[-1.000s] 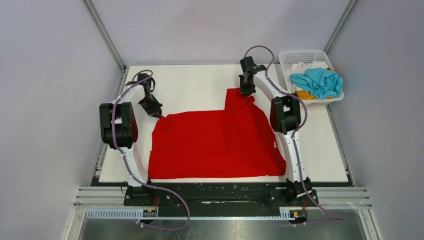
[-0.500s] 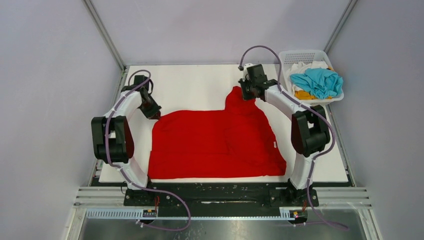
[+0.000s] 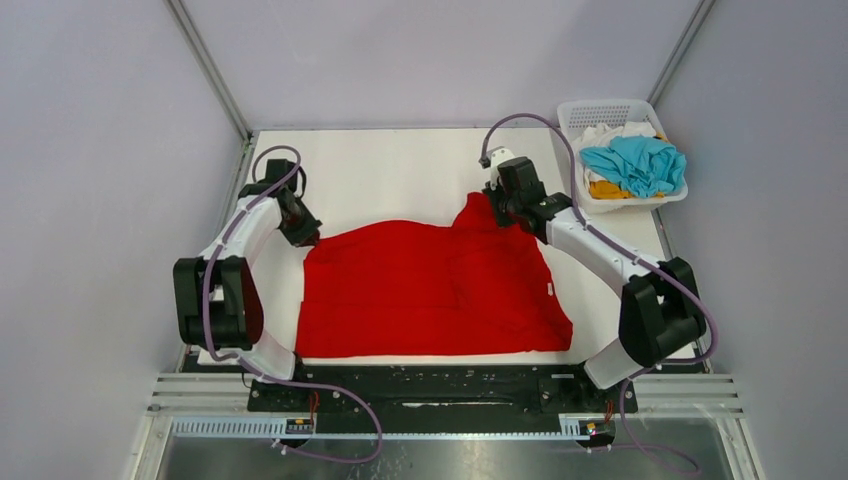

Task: Fold and stack the t-shirts
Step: Grab the side of the flattened tshirt furthest away from the robot with both arms, then fold the other side of the tshirt into a rectangle, then rotate the tshirt 90 degrees

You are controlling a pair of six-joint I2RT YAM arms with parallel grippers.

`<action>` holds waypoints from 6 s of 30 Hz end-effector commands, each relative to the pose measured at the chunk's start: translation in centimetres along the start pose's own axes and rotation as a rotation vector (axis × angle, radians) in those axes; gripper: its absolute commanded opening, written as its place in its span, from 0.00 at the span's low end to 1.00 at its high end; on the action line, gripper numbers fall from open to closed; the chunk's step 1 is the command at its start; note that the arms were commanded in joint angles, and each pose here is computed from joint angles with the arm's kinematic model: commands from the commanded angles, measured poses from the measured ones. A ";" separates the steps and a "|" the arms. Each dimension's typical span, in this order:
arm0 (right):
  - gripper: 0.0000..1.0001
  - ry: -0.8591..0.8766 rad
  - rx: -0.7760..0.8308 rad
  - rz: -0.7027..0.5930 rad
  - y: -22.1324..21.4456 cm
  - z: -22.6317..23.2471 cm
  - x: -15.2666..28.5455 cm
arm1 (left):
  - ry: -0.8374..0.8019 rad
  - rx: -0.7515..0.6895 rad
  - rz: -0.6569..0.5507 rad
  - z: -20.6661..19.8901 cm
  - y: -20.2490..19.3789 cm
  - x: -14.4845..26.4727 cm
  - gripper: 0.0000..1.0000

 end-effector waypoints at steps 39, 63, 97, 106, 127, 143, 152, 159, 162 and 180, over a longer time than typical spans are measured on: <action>0.09 -0.105 -0.178 0.061 -10.4 -0.5 10.0 | 0.008 0.066 -0.076 3.4 -7.6 0.6 0.00; 0.14 -0.105 -0.217 0.112 -11.3 -0.6 11.7 | 0.040 0.107 -0.189 3.8 -6.5 3.1 0.00; 1.00 0.005 -0.327 0.107 -7.0 2.2 5.8 | -0.277 -0.112 0.050 -5.1 -8.3 1.4 0.99; 0.97 -0.016 -0.329 0.258 -10.7 1.8 2.9 | -0.143 -0.114 0.196 -0.9 -13.3 -1.7 0.99; 0.98 0.302 -0.468 0.594 -21.4 3.9 13.2 | 0.017 -0.046 0.080 3.6 -15.0 3.7 0.99; 0.99 0.294 -0.450 0.147 -12.5 4.3 11.6 | -0.052 -0.077 0.089 1.9 -13.9 3.1 0.99; 0.94 0.247 -0.340 0.479 -14.9 5.4 8.2 | -0.047 -0.078 0.095 2.5 -14.7 2.4 0.99; 0.92 0.432 -0.295 0.615 -18.6 8.3 12.2 | -0.043 -0.088 0.100 2.2 -14.2 2.3 0.99; 0.94 0.469 -0.311 0.624 -19.1 8.2 13.6 | -0.038 -0.091 0.102 1.9 -13.9 2.3 0.99; 1.00 0.027 -0.784 0.421 -18.2 3.2 4.1 | -0.230 -0.168 0.222 0.6 -16.8 1.5 0.99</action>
Point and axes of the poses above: each gripper's point midway between its finger pads, its own x axis back along the fingers, its own z axis along the line the jaws close on, y = z × x, the point moved 7 cm from there along x, back along the fingers, and after that the axes turned 9 degrees about -x, right-handed, at the moved point
